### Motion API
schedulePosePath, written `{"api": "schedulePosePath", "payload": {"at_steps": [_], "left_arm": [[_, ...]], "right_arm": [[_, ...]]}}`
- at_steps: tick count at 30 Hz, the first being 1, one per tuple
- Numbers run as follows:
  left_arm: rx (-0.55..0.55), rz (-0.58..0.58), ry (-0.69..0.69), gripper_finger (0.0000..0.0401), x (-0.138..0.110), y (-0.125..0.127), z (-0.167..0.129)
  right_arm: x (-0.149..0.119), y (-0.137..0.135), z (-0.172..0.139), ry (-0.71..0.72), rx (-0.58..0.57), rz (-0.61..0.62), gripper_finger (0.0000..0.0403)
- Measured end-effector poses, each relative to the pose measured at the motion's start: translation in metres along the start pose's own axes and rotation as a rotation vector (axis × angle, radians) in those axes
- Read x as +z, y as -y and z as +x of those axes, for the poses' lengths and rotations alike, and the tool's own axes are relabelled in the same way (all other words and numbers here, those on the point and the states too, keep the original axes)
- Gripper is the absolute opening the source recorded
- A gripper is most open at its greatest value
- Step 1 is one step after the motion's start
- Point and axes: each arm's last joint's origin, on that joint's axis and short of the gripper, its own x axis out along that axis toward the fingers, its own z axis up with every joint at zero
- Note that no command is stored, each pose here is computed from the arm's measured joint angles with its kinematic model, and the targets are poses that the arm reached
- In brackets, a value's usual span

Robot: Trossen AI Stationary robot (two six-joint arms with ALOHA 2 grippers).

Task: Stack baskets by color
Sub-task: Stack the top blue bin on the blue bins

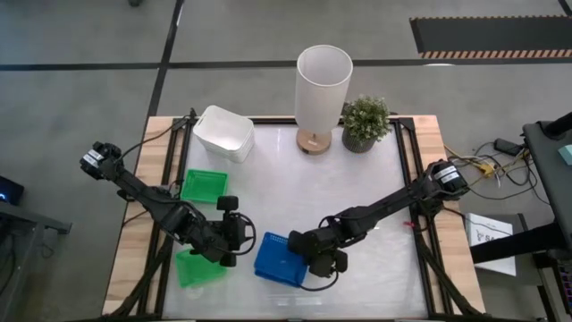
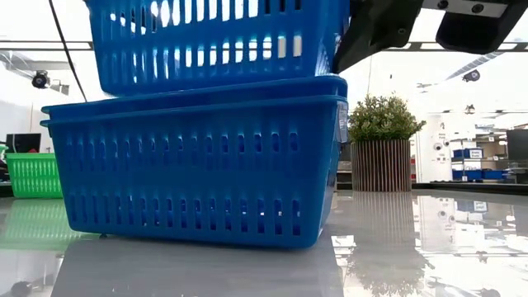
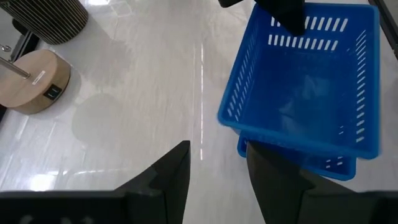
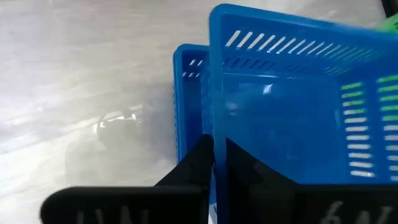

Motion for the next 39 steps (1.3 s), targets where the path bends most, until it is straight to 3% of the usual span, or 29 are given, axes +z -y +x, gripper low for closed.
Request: {"api": "schedulePosePath", "payload": {"at_steps": [13, 39], "left_arm": [[0.0, 0.0, 0.0, 0.0141, 0.0, 0.0, 0.0], [-0.03, -0.046, 0.084, 0.0141, 0.009, 0.003, 0.0]], "right_arm": [[0.001, 0.001, 0.0, 0.009, -0.01, 0.052, 0.0089], [0.011, 0.007, -0.011, 0.051, -0.034, 0.255, 0.01]]}}
